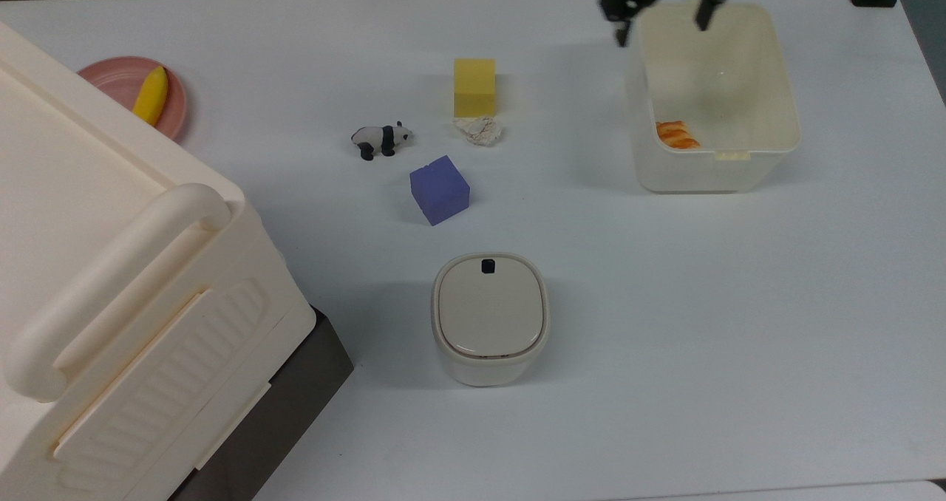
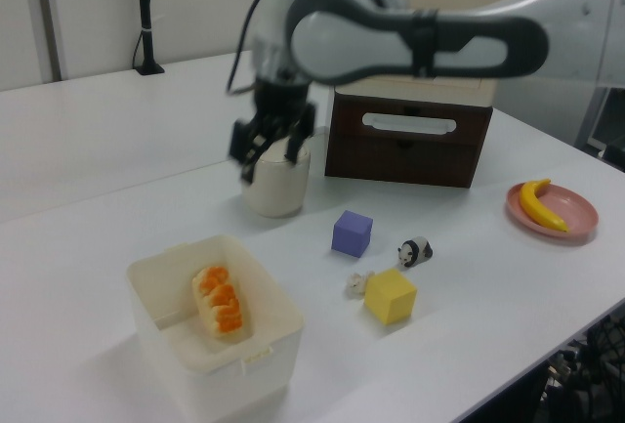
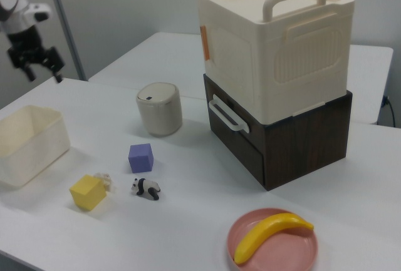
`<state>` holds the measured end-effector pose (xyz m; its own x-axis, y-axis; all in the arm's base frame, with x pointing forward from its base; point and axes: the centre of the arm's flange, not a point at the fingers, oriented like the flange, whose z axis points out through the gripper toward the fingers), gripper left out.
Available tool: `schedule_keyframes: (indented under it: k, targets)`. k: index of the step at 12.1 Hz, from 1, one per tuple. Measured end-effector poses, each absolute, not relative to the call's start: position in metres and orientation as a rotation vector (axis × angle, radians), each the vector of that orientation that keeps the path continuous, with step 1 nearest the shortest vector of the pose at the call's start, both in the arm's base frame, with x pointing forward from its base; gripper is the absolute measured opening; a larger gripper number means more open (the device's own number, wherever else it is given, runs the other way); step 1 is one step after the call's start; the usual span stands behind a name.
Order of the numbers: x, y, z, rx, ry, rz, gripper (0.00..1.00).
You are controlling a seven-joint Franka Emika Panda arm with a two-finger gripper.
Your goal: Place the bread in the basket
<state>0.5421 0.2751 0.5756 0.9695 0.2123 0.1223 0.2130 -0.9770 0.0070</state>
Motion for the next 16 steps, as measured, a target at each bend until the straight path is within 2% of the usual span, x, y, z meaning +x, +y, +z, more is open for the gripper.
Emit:
schedule_keyframes:
  k: [4,6,8,16]
  targets:
    - [0.538,0.126,0.652,-3.21,-0.111,-0.231,1.0]
    - [0.532,0.063,0.667,-3.236,-0.114,-0.191,1.0]
    - [0.533,0.035,0.667,-3.24,-0.097,-0.173,1.0]
    - [0.538,0.037,0.64,-3.242,-0.117,-0.032,1.0]
